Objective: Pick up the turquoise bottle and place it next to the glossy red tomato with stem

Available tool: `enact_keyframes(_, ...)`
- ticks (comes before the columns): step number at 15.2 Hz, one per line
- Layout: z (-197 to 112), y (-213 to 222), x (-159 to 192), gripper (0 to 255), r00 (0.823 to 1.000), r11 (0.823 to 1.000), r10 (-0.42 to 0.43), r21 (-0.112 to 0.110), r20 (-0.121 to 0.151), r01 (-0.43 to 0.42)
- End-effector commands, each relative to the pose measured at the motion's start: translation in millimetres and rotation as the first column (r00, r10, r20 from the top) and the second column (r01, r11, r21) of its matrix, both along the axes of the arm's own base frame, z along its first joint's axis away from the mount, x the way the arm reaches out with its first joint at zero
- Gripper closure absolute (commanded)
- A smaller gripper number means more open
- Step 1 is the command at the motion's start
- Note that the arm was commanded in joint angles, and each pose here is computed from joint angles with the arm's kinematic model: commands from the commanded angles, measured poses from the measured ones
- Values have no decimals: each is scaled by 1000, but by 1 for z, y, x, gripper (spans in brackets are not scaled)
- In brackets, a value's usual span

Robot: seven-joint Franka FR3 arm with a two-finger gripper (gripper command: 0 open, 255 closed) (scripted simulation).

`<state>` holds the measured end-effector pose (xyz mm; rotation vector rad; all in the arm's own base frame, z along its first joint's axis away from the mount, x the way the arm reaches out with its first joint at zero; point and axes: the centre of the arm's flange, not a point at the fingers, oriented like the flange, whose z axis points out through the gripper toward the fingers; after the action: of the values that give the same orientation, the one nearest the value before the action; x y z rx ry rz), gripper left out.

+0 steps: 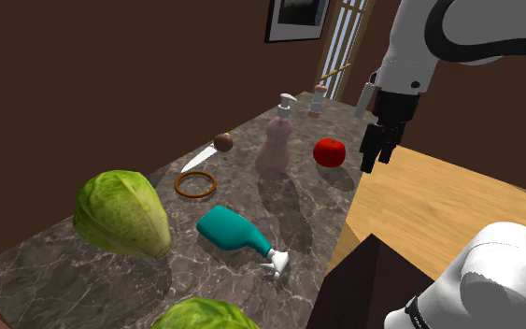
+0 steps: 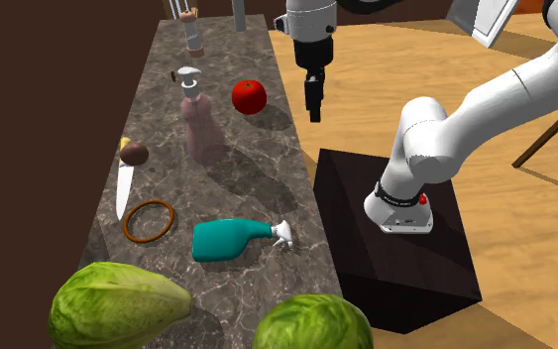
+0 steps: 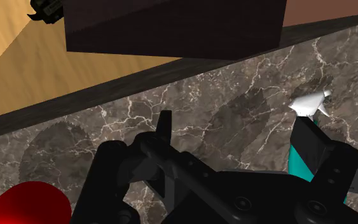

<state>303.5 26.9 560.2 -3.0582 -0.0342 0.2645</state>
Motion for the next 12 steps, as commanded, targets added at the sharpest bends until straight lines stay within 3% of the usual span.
enact_keyframes(1, 0, 0, 0, 0, 1000, 1000, 0, 0, 0, 0)
enact_keyframes(12, -92, 107, 29, 0, 989, 995, 98, -32, 109, -95)
